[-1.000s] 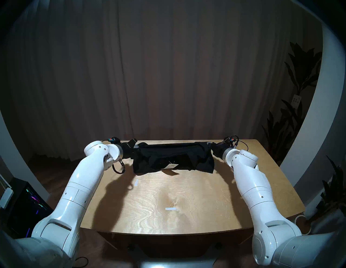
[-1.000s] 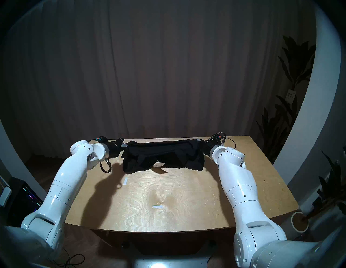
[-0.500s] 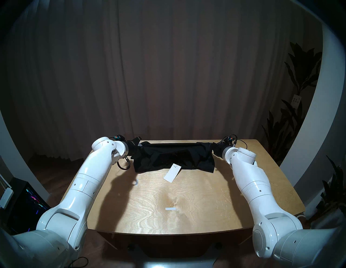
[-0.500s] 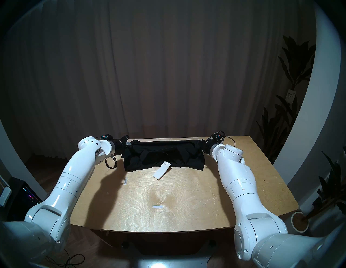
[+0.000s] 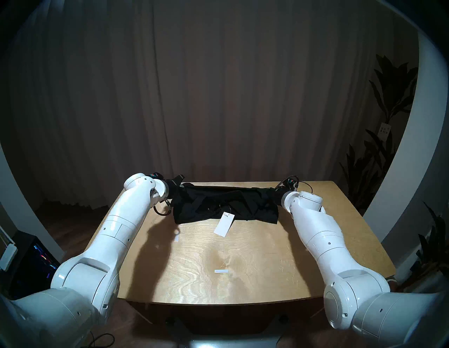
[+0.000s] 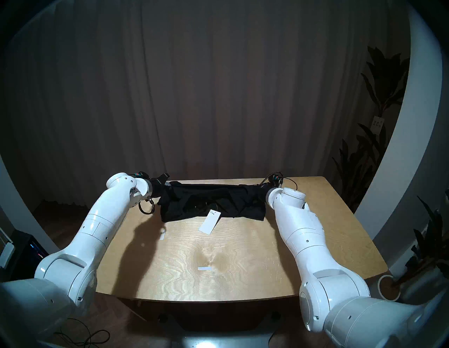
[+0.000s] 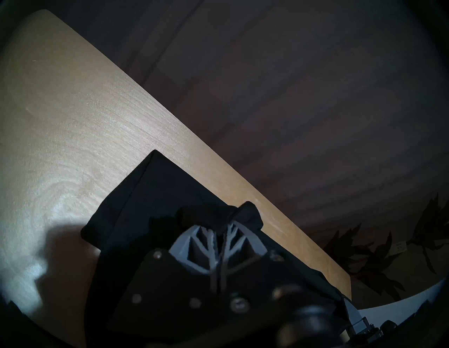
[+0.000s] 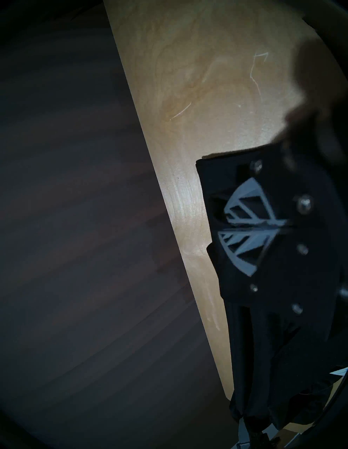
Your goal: Fold the shirt by bringing both sleeves in and then folding it in half
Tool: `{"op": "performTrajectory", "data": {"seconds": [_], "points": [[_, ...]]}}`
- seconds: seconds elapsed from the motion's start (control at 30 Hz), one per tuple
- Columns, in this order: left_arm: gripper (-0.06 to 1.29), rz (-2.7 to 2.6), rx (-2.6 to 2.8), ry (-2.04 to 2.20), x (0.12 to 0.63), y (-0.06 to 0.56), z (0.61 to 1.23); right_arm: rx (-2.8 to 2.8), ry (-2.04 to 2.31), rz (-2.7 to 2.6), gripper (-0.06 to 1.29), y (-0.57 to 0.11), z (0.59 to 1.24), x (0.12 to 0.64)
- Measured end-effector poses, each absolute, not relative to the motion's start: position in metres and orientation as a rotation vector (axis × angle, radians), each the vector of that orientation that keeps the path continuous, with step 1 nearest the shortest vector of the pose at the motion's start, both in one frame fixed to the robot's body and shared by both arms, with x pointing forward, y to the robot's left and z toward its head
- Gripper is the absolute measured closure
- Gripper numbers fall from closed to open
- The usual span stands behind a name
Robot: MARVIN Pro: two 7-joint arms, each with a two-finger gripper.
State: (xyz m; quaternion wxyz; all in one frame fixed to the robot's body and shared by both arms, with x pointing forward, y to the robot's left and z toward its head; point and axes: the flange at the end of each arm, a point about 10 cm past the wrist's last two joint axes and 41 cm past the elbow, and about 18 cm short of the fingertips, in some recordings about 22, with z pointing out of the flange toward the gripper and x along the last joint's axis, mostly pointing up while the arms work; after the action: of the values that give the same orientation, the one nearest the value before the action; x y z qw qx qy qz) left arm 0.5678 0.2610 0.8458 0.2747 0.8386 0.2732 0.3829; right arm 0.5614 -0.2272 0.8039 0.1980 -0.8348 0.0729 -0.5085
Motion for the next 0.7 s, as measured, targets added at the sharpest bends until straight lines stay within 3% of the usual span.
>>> {"op": "performTrajectory", "data": {"seconds": [0.7], "points": [[1.26, 1.013, 2.374, 0.787, 0.581, 0.261, 0.817, -2.438, 0.127, -1.451, 1.26, -0.200, 0.803, 0.578]]}}
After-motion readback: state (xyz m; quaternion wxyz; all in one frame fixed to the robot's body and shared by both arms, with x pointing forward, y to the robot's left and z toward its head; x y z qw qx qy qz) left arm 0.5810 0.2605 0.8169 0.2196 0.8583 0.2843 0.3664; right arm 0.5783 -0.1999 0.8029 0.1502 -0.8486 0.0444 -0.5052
